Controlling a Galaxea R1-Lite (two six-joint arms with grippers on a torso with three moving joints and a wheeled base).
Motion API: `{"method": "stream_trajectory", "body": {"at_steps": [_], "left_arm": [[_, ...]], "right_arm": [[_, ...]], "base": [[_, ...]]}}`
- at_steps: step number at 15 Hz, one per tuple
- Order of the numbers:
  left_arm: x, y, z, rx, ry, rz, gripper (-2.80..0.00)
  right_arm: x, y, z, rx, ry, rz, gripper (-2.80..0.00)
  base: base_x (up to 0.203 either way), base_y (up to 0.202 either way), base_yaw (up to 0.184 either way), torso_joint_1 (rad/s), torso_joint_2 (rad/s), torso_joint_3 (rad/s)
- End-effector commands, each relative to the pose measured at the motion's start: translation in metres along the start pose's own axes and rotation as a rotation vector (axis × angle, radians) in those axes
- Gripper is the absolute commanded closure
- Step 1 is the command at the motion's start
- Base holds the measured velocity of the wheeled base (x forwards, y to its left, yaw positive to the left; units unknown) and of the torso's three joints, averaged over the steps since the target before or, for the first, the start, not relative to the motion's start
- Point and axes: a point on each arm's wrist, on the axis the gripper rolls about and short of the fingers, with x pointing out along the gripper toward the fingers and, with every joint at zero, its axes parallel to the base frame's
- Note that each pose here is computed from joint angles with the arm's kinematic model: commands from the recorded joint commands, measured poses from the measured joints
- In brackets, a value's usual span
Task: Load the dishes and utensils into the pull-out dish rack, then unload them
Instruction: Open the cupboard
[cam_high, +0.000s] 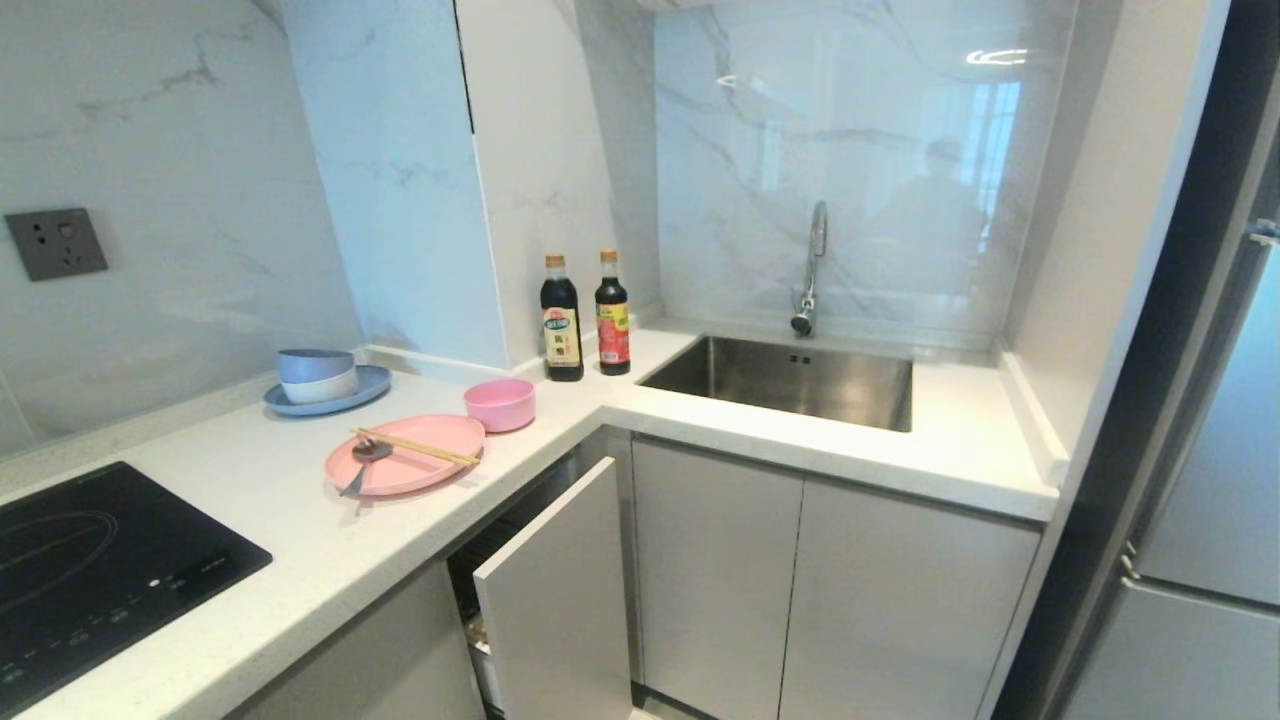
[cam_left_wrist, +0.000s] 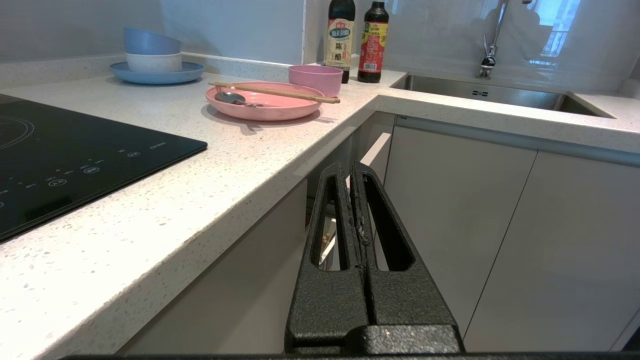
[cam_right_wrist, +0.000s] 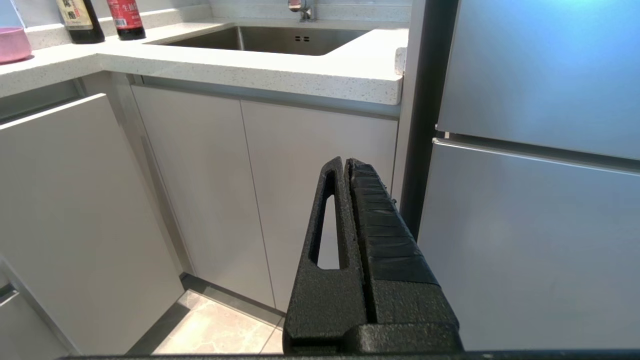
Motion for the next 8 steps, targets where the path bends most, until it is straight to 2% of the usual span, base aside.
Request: {"method": "stream_trajectory", "body": {"at_steps": [1, 8], "left_arm": [[0.0016, 0.0003, -0.0073, -0.001, 0.026, 0.001, 0.00], [0.0016, 0.0003, -0.0073, -0.001, 0.026, 0.001, 0.00]], "right_arm": [[0.0001, 0.0000, -0.0003, -0.001, 0.000, 0.000, 0.00], [0.0001, 0.0000, -0.0003, 0.000, 0.000, 0.001, 0.00]], "base": [[0.000, 0.000, 0.000, 0.000, 0.00, 0.000], [0.000, 0.000, 0.000, 0.000, 0.00, 0.000]]}}
